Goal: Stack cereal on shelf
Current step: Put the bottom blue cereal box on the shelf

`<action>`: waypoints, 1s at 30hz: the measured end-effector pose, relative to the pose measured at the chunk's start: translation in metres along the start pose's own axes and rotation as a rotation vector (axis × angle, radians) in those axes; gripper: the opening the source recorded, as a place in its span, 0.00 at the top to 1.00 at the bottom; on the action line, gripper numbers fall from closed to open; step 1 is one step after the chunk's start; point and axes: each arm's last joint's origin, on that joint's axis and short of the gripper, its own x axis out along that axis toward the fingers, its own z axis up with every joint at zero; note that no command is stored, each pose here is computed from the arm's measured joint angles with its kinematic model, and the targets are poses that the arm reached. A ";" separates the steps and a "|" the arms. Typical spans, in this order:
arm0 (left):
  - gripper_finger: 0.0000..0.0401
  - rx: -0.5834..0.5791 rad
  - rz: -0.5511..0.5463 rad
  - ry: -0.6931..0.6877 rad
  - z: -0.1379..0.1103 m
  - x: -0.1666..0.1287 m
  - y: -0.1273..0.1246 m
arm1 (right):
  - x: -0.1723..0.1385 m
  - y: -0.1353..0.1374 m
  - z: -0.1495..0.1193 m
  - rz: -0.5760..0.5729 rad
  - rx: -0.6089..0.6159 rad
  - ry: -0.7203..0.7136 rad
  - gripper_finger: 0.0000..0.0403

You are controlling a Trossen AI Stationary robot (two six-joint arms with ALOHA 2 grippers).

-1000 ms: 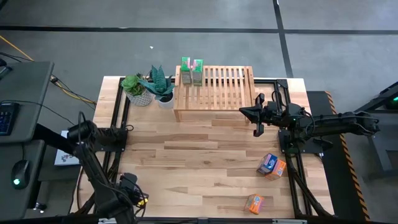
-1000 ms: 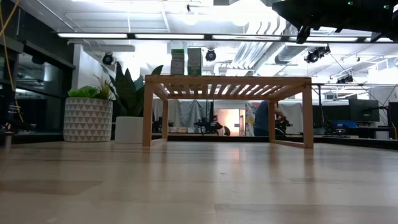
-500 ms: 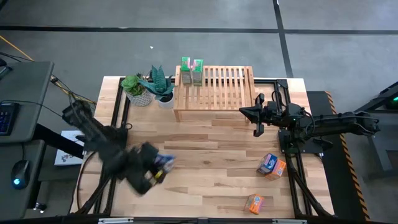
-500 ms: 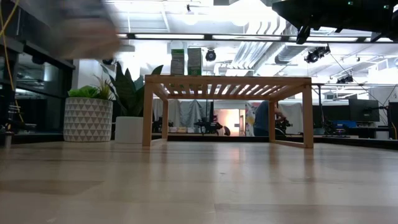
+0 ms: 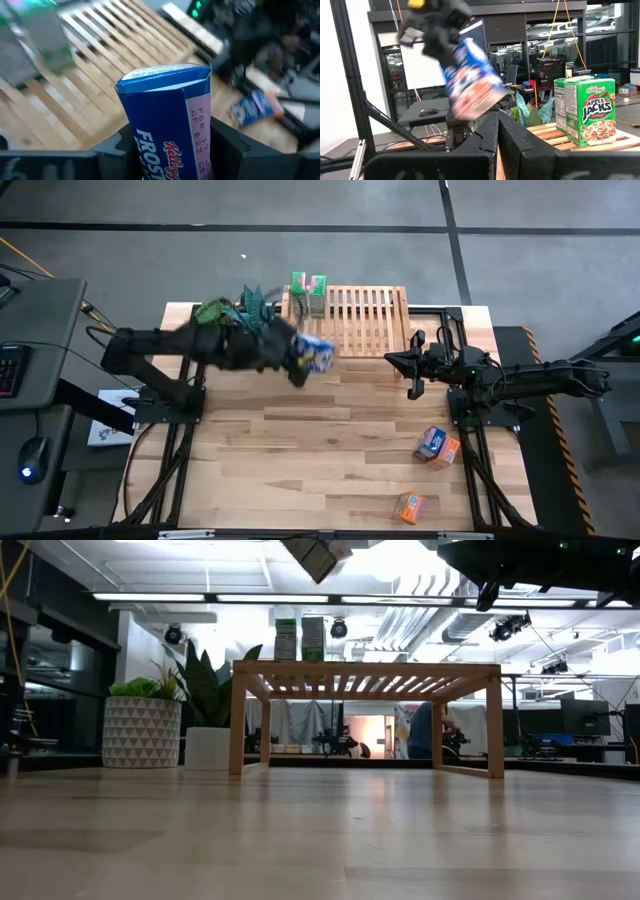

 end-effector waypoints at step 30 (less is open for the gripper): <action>0.62 -0.123 0.440 0.368 0.061 0.064 0.052 | 0.000 0.000 -0.002 -0.003 0.025 0.022 1.00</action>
